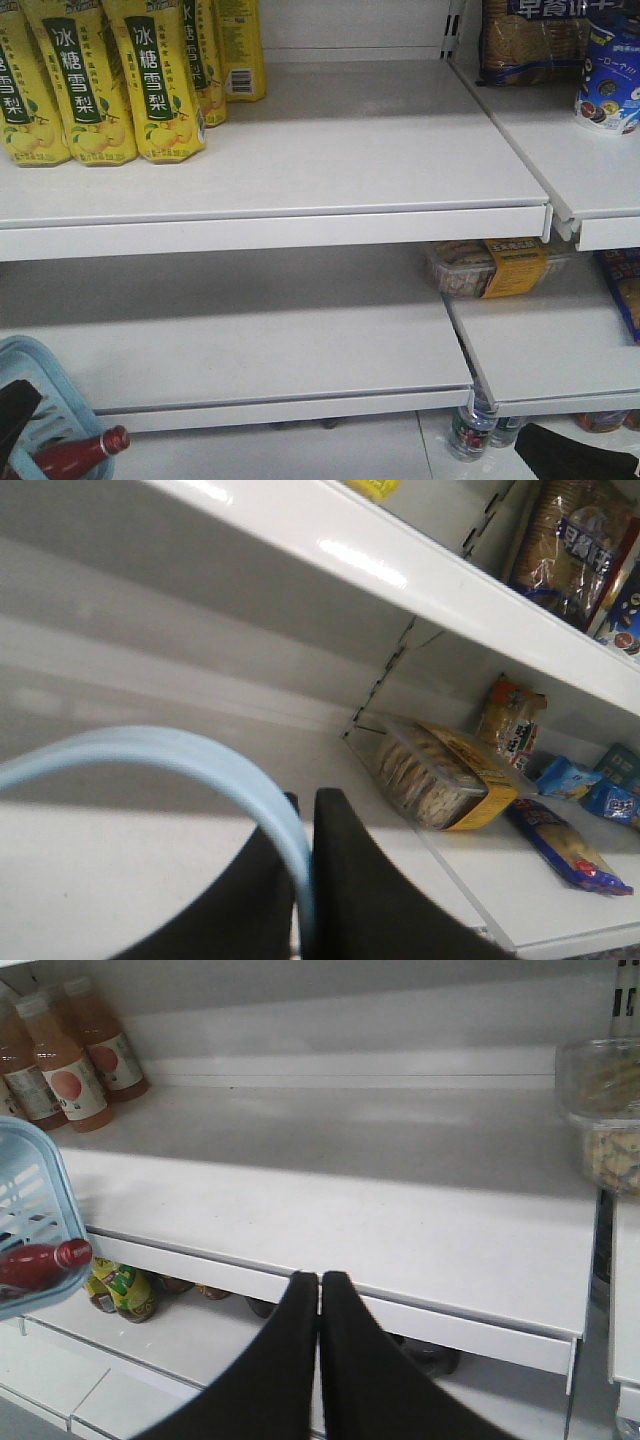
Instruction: Place coke in basket with both arms
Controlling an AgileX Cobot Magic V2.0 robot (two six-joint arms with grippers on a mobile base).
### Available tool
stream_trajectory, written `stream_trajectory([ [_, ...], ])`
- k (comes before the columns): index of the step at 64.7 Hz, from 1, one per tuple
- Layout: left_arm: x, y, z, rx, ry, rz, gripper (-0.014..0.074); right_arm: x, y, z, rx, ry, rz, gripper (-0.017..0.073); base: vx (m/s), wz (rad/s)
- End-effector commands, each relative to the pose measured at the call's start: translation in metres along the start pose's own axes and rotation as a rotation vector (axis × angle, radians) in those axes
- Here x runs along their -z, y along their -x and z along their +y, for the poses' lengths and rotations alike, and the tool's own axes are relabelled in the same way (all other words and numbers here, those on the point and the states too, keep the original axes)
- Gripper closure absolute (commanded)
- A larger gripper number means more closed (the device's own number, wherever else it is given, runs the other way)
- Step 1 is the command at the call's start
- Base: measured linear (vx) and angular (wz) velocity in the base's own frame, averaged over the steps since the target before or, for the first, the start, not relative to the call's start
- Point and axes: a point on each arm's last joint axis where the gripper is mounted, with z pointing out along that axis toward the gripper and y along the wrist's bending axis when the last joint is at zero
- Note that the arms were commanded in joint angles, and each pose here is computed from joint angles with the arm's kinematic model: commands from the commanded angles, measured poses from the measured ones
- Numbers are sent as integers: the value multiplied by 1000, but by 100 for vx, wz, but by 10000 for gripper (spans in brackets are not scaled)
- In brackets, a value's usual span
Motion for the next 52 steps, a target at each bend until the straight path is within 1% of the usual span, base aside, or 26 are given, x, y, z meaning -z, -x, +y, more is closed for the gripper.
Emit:
stream_trajectory([
  [1, 5, 22, -16, -156, -114, -181, 600, 0, 8, 3, 7, 12, -19, 564, 0, 0],
  [5, 10, 16, -11, -218, -106, -198, 600, 0, 8, 3, 7, 12, -19, 564, 0, 0],
  [7, 12, 12, -8, -231, -94, -200, 600, 0, 8, 3, 7, 12, -19, 564, 0, 0],
  [9, 13, 10, -6, -222, -85, -207, 600, 0, 8, 3, 7, 12, -19, 564, 0, 0],
  [12, 15, 9, -3, -216, -56, -179, 600, 0, 8, 3, 7, 12, -19, 564, 0, 0],
  [15, 16, 8, -2, -237, -44, -172, 600, 0, 8, 3, 7, 12, -19, 564, 0, 0],
  [18, 18, 6, -1, -304, -32, -160, 600, 0, 8, 3, 7, 12, -19, 564, 0, 0],
  [19, 18, 4, 0, -340, -24, -147, 600, 0, 8, 3, 7, 12, -19, 564, 0, 0],
  [21, 19, 2, 1, -392, -12, -123, 600, 0, 8, 3, 7, 12, -19, 564, 0, 0],
  [24, 19, 0, 2, -449, 0, -95, 600, 0, 8, 3, 7, 12, -19, 564, 0, 0],
  [26, 20, -2, 4, -473, 8, -72, 600, 0, 8, 3, 7, 13, -19, 564, 0, 0],
  [30, 20, -6, 5, -496, 20, -34, 600, 0, 8, 3, 7, 13, -19, 564, 0, 0],
  [41, 20, -14, 10, -502, 48, 66, 600, 0, 8, 3, 7, 13, -19, 564, 0, 0],
  [47, 20, -15, 11, -520, 54, 73, 600, 0, 8, 3, 7, 13, -19, 564, 0, 0],
  [52, 20, -14, 13, -529, 83, 67, 600, 0, 8, 3, 7, 13, -19, 564, 0, 0],
])
